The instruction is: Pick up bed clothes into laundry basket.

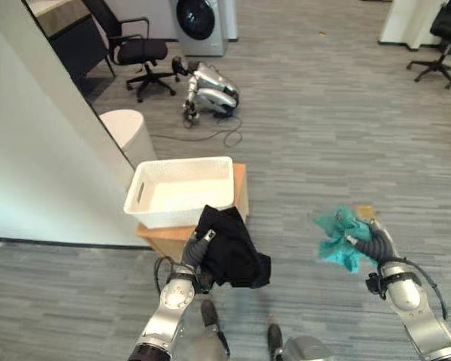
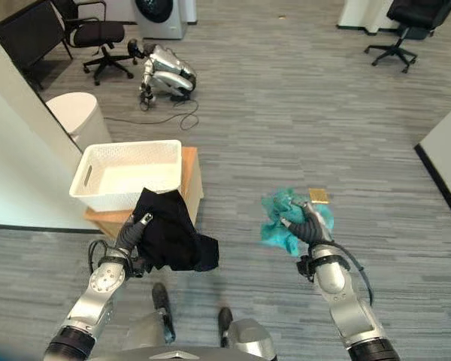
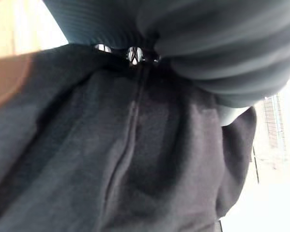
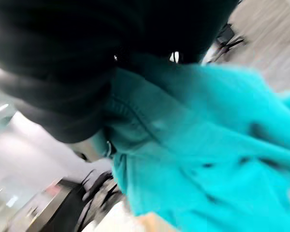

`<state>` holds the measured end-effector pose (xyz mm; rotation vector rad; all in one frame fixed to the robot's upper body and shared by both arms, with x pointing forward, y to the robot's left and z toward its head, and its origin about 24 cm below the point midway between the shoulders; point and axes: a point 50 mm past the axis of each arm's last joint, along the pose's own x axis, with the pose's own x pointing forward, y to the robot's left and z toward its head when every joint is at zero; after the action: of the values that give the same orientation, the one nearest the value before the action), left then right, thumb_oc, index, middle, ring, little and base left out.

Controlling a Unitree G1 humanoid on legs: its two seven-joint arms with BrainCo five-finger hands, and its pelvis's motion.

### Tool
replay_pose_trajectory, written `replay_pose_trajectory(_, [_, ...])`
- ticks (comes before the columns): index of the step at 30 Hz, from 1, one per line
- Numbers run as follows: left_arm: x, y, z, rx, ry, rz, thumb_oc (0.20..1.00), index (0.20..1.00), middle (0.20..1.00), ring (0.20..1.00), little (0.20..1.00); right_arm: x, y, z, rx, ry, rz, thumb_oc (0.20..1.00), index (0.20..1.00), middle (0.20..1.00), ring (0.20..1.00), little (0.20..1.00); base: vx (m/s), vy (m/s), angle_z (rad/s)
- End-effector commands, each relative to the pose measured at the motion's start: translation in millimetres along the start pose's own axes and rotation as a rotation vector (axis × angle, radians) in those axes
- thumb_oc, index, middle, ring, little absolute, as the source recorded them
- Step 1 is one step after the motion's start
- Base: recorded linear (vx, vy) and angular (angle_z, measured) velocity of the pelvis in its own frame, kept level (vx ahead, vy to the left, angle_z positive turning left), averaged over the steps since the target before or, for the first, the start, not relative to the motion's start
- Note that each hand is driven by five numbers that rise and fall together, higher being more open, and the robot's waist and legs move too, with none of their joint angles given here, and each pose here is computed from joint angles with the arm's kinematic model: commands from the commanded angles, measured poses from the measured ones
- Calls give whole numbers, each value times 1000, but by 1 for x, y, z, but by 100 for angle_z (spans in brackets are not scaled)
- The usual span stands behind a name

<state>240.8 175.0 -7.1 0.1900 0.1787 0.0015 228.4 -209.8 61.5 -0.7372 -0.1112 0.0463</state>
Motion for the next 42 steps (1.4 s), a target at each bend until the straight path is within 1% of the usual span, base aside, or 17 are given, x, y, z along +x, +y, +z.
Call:
replay_pose_trajectory(1, [-2, 5, 33, -54, -167, -3, 200, 200, 200, 200, 200, 40, -38, 81, -145, -436, -132, 200, 200, 200, 200, 200, 483, 214, 17])
replay_pose_trajectory(2, [-2, 5, 33, -60, -167, -13, 200, 200, 200, 200, 200, 43, -42, 99, -151, -517, -158, 200, 200, 200, 200, 200, 328, 147, 7])
replay_pose_trajectory(3, [-2, 5, 33, -60, -168, -12, 200, 200, 200, 200, 200, 43, -42, 99, -151, -518, -159, 200, 200, 200, 200, 200, 192, 92, 2])
replay_pose_trajectory(7, [-5, 11, 28, -47, -143, -5, 200, 200, 200, 200, 200, 58, -37, 153, -118, -721, -176, 200, 200, 200, 200, 200, 232, 107, 4])
replay_pose_trajectory(8, [-5, 15, 24, -47, -126, 12, 200, 200, 200, 200, 200, 60, -41, 178, -93, -818, -208, 200, 200, 200, 200, 200, 380, 36, 40])
replay_pose_trajectory(10, [-5, 21, 17, -56, -99, 35, 200, 200, 200, 200, 200, 60, -50, 205, -86, -923, -244, 200, 200, 200, 200, 200, 389, -83, 54])
replay_pose_trajectory(14, [-6, 26, 4, -71, -35, 45, 200, 200, 200, 200, 200, 65, -69, 228, -166, -987, -296, 200, 200, 200, 200, 200, 308, -100, 92])
replay_pose_trajectory(17, [-12, 34, -4, -73, -5, 79, 200, 200, 200, 200, 200, 76, -74, 240, -221, -994, -318, 200, 200, 200, 200, 200, 259, -73, 130])
replay_pose_trajectory(21, [-16, 43, -8, -81, 6, 107, 200, 200, 200, 200, 200, 93, -80, 242, -300, -945, -320, 200, 200, 200, 200, 200, 186, -65, 42])
replay_pose_trajectory(24, [-20, 50, -19, -63, 50, 123, 200, 200, 200, 200, 200, 125, -89, 235, -406, -814, -313, 200, 200, 200, 200, 200, 221, -91, 24])
replay_pose_trajectory(25, [-20, 50, -19, -65, 49, 124, 200, 200, 200, 200, 200, 126, -89, 236, -406, -816, -313, 200, 200, 200, 200, 200, 158, -63, 21])
replay_pose_trajectory(26, [-21, 52, -23, -65, 63, 131, 200, 200, 200, 200, 200, 138, -93, 229, -434, -749, -310, 200, 200, 200, 200, 200, 135, -50, 24])
replay_pose_trajectory(28, [-23, 57, -28, -68, 86, 150, 200, 200, 200, 200, 200, 145, -95, 223, -441, -702, -299, 200, 200, 200, 200, 200, 133, -58, 19])
replay_pose_trajectory(34, [-32, 61, -44, -71, 159, 185, 200, 200, 200, 200, 200, 143, -88, 209, -414, -668, -261, 200, 200, 200, 200, 200, 46, -27, 14])
replay_pose_trajectory(37, [-37, 63, -51, -64, 194, 208, 200, 200, 200, 200, 200, 136, -70, 185, -367, -621, -209, 200, 200, 200, 200, 200, -1, -2, 1])
replay_pose_trajectory(40, [-34, 64, -47, -68, 175, 230, 200, 200, 200, 200, 200, 131, -56, 162, -365, -560, -178, 200, 200, 200, 200, 200, -129, 13, 0])
replay_pose_trajectory(42, [-27, 66, -38, -62, 133, 245, 200, 200, 200, 200, 200, 134, -55, 149, -381, -502, -184, 200, 200, 200, 200, 200, -237, 17, 0])
